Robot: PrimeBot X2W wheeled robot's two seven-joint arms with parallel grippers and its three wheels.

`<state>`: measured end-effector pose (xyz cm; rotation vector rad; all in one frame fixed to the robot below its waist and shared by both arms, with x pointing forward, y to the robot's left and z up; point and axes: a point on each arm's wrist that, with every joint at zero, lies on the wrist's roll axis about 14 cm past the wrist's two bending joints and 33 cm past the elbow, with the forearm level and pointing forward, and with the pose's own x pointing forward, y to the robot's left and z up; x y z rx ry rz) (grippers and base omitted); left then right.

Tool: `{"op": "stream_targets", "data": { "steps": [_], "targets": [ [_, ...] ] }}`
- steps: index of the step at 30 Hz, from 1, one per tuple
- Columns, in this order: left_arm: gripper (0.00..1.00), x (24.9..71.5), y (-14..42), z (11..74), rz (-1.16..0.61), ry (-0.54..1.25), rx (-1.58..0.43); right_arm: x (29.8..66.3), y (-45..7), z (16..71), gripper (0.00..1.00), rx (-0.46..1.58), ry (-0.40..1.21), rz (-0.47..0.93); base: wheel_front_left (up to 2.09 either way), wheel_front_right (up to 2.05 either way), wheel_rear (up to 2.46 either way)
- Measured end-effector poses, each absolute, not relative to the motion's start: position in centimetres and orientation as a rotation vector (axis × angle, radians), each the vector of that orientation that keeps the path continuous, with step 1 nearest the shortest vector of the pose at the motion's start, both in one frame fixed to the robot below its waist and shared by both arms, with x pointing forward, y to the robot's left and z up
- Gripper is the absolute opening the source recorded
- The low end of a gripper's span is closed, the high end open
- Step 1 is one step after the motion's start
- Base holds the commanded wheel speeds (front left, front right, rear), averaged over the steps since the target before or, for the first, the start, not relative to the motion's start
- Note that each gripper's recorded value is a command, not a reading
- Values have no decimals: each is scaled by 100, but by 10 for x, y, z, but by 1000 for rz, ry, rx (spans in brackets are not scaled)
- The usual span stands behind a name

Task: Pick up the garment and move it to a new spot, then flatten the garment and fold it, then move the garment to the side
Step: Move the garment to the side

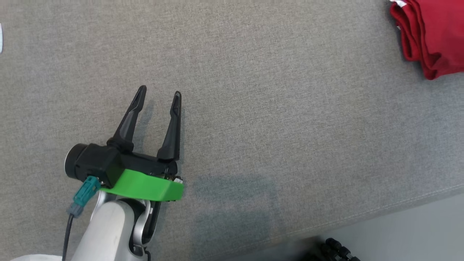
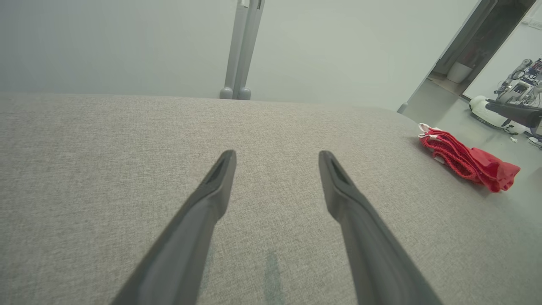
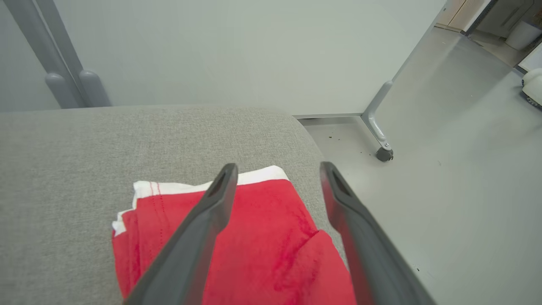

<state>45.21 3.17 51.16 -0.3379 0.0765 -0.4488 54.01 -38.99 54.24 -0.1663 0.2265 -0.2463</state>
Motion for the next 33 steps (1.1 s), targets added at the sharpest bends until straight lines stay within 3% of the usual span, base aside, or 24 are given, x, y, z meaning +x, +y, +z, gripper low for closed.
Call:
{"op": "stream_targets", "data": {
  "steps": [15, 33],
  "targets": [
    [100, 438, 73, 545, -297, -12, -353, 525, -299, 613, 100, -199, -10, -10, 0, 0, 0],
    [100, 373, 149, 572, -83, -77, -293, 437, -189, 621, 100, -4, -174, 122, 0, 0, 0]
  ]
}}
